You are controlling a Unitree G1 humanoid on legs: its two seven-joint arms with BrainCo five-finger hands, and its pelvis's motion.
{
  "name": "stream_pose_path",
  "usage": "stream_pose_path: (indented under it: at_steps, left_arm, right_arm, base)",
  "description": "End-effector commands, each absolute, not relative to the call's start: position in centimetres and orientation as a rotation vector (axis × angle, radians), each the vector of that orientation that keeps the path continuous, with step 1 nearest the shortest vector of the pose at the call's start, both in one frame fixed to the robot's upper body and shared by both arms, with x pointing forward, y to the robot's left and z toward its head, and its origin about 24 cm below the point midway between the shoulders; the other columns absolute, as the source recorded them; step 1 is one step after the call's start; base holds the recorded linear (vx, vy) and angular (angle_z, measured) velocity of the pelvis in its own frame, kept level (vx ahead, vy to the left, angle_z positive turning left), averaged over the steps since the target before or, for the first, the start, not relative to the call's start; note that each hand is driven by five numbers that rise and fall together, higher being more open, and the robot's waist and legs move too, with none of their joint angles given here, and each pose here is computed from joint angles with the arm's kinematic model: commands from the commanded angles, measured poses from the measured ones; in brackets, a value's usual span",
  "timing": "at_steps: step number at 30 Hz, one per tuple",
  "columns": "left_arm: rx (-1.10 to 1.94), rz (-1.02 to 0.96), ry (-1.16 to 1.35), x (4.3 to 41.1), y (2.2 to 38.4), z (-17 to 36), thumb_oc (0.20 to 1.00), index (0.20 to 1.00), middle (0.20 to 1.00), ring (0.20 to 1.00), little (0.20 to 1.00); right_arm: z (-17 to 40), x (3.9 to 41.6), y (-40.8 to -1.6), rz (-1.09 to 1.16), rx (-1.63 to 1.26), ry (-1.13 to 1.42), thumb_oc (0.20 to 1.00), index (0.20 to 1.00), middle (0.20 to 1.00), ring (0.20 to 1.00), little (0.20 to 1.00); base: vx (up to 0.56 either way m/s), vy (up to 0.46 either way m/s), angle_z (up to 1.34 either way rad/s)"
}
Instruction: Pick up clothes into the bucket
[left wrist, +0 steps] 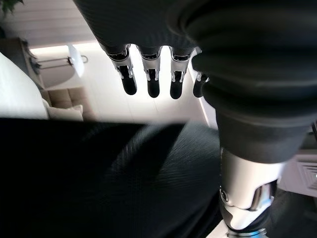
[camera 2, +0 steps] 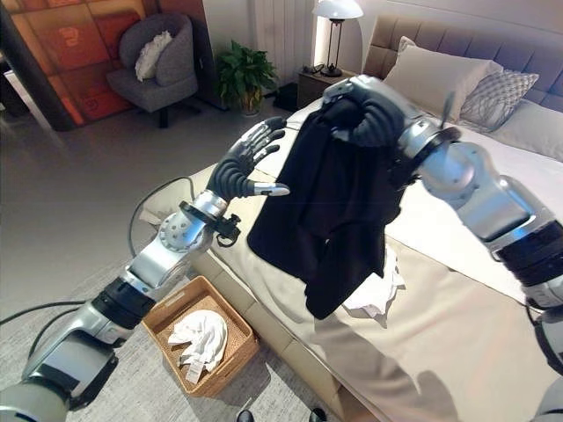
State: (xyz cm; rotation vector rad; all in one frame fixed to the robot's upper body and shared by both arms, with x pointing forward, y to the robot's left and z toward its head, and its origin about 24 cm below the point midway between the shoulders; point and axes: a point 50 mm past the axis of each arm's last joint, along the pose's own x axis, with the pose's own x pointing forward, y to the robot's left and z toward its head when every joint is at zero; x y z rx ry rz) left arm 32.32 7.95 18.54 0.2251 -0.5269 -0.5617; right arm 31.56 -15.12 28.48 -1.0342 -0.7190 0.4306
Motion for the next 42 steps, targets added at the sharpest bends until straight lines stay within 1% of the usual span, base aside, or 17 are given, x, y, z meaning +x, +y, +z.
stream_pose_path:
  at_steps: [1,2,3,11,18,22,27,28,29,30,41,42]
  left_arm:
    - [0.306,-0.538,-0.541,34.2,6.4,19.3,1.0,1.0,1.0,1.0,1.0]
    - [0.306,-0.538,-0.542,34.2,6.3,19.3,1.0,1.0,1.0,1.0,1.0]
    - [0.317,-0.532,-0.529,34.4,6.0,19.0,1.0,1.0,1.0,1.0,1.0]
    - [0.327,-0.507,-0.493,34.8,4.6,17.8,1.0,1.0,1.0,1.0,1.0]
    - [0.372,-0.522,-0.499,34.9,3.3,17.9,1.0,1.0,1.0,1.0,1.0]
    - [0.326,-0.551,-0.493,34.8,2.5,18.0,1.0,1.0,1.0,1.0,1.0]
    - [0.164,-0.643,-0.449,34.2,2.0,18.2,1.0,1.0,1.0,1.0,1.0]
    - [0.098,-0.67,-0.416,34.1,1.9,18.0,0.715,0.715,0.715,0.715,0.715]
    - [0.098,-0.671,-0.416,34.1,1.9,18.0,0.583,0.583,0.583,0.583,0.583]
    - [0.054,-0.68,-0.392,34.1,2.0,17.8,0.2,0.2,0.2,0.2,0.2]
    - [-0.018,-0.659,-0.373,34.3,2.6,17.7,0.2,0.2,0.2,0.2,0.2]
    - [-0.018,-0.659,-0.373,34.3,2.6,17.7,0.2,0.2,0.2,0.2,0.2]
  right_arm:
    - [33.3,29.2,-11.4,0.49,-0.898,-1.008,0.2,0.2,0.2,0.2,0.2]
    - [33.3,29.2,-11.4,0.49,-0.898,-1.008,0.2,0.2,0.2,0.2,0.2]
    - [33.6,28.7,-10.4,0.529,-0.861,-1.05,0.2,0.2,0.2,0.2,0.2]
    - [33.6,26.5,-7.3,0.684,-0.727,-1.15,0.2,0.2,0.2,0.2,0.2]
    - [33.8,25.5,-5.7,0.742,-0.673,-1.201,0.2,0.2,0.2,0.2,0.2]
    - [34.4,25.4,-5.1,0.746,-0.659,-1.228,0.2,0.2,0.2,0.2,0.2]
    - [34.6,25.7,-4.8,0.736,-0.645,-1.221,0.2,0.2,0.2,0.2,0.2]
    - [34.6,26.0,-4.8,0.729,-0.637,-1.212,0.2,0.2,0.2,0.2,0.2]
    - [34.6,26.0,-4.8,0.729,-0.637,-1.212,0.2,0.2,0.2,0.2,0.2]
    - [34.6,26.3,-4.8,0.715,-0.641,-1.206,0.2,0.2,0.2,0.2,0.2]
    - [34.4,27.2,-4.9,0.669,-0.652,-1.187,0.2,0.2,0.2,0.2,0.2]
    - [34.4,27.2,-4.9,0.669,-0.652,-1.187,0.219,0.219,0.219,0.219,0.219]
  base:
    - [0.0,0.0,0.0]
    - [0.0,0.0,0.0]
    - [0.0,0.0,0.0]
    - [0.0,0.0,0.0]
    - [0.0,0.0,0.0]
    - [0.0,0.0,0.0]
    - [0.0,0.0,0.0]
    - [0.0,0.0,0.0]
    - [0.0,0.0,0.0]
    - [0.0,0.0,0.0]
    - [0.0,0.0,0.0]
    - [0.0,0.0,0.0]
